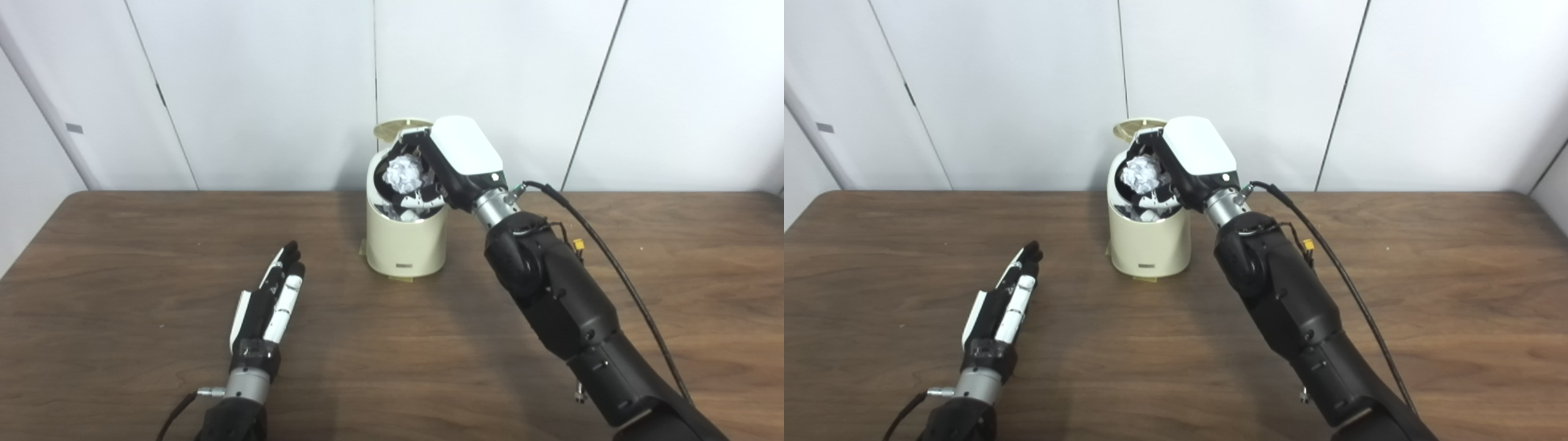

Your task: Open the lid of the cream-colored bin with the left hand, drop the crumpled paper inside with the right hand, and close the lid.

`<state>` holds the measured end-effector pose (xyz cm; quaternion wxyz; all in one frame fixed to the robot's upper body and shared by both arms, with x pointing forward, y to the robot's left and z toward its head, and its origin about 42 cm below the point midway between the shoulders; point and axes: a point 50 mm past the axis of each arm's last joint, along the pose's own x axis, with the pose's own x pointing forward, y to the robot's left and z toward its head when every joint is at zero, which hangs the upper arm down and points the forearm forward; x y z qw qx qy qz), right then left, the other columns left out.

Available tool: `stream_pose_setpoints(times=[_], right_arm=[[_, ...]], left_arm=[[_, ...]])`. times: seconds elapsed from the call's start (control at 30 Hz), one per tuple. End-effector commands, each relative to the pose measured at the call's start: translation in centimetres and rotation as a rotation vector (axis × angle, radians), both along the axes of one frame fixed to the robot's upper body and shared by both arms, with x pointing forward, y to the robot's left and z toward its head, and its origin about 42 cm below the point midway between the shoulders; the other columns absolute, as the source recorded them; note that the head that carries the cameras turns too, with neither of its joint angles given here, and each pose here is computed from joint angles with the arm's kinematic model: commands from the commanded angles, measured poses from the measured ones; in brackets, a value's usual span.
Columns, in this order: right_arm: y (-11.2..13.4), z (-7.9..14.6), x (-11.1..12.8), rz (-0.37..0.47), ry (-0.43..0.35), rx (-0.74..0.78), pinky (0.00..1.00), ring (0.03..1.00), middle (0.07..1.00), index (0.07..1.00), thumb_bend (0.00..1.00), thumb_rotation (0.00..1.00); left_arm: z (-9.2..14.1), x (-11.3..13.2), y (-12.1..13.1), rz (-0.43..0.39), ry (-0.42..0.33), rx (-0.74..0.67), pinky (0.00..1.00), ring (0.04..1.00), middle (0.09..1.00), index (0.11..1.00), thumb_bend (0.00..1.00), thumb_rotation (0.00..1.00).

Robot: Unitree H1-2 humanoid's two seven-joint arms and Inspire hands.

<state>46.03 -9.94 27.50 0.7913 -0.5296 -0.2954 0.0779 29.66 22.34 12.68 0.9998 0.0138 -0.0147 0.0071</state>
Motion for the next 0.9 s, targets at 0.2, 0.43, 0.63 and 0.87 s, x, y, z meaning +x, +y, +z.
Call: stream_pose_setpoints(times=[0.2,0.43,0.63,0.87], right_arm=[[0.59,2.89,0.94,-0.007,-0.066,0.011,0.27,0.402,0.543,0.527,0.49,0.0],[0.88,3.13,1.03,-0.019,-0.047,0.009,0.31,0.391,0.521,0.523,0.49,0.0],[0.75,2.82,1.12,-0.021,-0.036,0.001,0.32,0.392,0.524,0.518,0.49,0.0],[0.35,2.39,1.26,-0.032,-0.018,-0.025,0.34,0.393,0.516,0.508,0.5,0.0]], left_arm=[[0.85,0.08,-0.45,-0.007,-0.028,0.002,1.0,0.983,0.957,0.992,0.59,0.78],[0.88,0.04,-0.69,-0.006,-0.027,-0.021,1.0,0.991,0.96,0.989,0.6,0.75],[0.78,0.01,-0.77,-0.004,-0.029,-0.019,1.0,0.986,0.96,0.991,0.6,0.75],[0.71,-0.05,-0.7,-0.001,-0.028,-0.031,1.0,0.984,0.961,0.994,0.6,0.75]])
